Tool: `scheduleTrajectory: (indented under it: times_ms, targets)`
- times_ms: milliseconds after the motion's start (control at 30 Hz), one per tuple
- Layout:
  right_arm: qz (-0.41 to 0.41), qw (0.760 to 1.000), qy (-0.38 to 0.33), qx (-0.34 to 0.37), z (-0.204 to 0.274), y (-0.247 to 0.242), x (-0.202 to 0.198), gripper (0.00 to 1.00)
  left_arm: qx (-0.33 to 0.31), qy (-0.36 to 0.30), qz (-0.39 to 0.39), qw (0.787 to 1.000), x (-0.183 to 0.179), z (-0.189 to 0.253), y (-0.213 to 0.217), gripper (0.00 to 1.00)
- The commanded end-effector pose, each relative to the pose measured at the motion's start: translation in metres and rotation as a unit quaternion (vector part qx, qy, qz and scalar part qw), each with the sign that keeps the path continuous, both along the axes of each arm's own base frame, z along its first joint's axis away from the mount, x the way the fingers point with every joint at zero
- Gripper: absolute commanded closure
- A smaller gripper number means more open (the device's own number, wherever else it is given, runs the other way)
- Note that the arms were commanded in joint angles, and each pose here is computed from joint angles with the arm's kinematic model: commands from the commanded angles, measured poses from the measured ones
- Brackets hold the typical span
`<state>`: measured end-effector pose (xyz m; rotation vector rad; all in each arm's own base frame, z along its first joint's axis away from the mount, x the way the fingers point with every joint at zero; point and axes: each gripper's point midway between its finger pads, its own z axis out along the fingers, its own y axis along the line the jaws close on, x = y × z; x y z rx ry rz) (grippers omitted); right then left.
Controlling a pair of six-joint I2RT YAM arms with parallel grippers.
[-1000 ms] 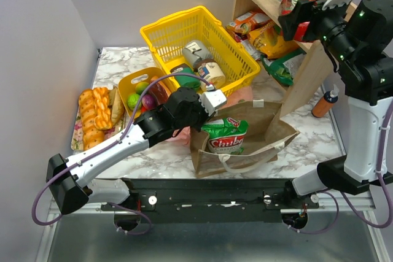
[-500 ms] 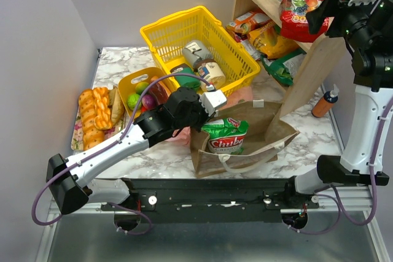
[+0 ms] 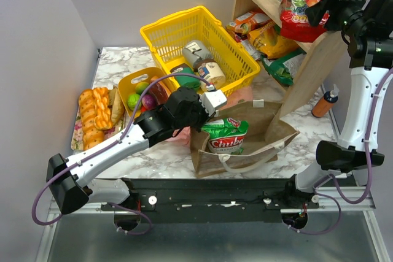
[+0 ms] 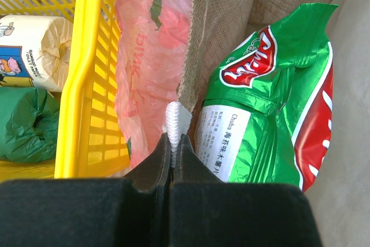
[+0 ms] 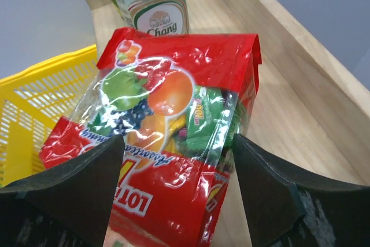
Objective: Place the mixed food into the grocery bags and tie them
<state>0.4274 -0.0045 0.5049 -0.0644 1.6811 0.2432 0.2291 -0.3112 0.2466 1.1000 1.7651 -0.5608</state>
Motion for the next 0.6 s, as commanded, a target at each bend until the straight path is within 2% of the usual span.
scheduleTrajectory:
  times_ms: [0, 300, 500, 567]
  targets:
    - [-0.005, 1.000, -0.007, 0.014, 0.002, -0.003, 0.009, 0.17, 0.001, 0.013, -0.013, 1.000, -0.005, 0.000, -0.005, 1.00]
    - [-0.024, 0.999, 0.019, 0.028, -0.018, -0.009, 0.017, 0.24, 0.000, 0.014, -0.016, 1.000, -0.005, -0.001, -0.006, 1.00]
    - [-0.028, 0.999, 0.014, 0.034, -0.014, -0.010, 0.014, 0.37, 0.002, 0.015, -0.016, 1.000, -0.005, -0.002, -0.007, 1.00]
    - [-0.026, 0.999, 0.009, 0.035, -0.012, -0.008, 0.012, 0.47, 0.003, 0.016, -0.018, 1.000, -0.006, -0.003, -0.007, 1.00]
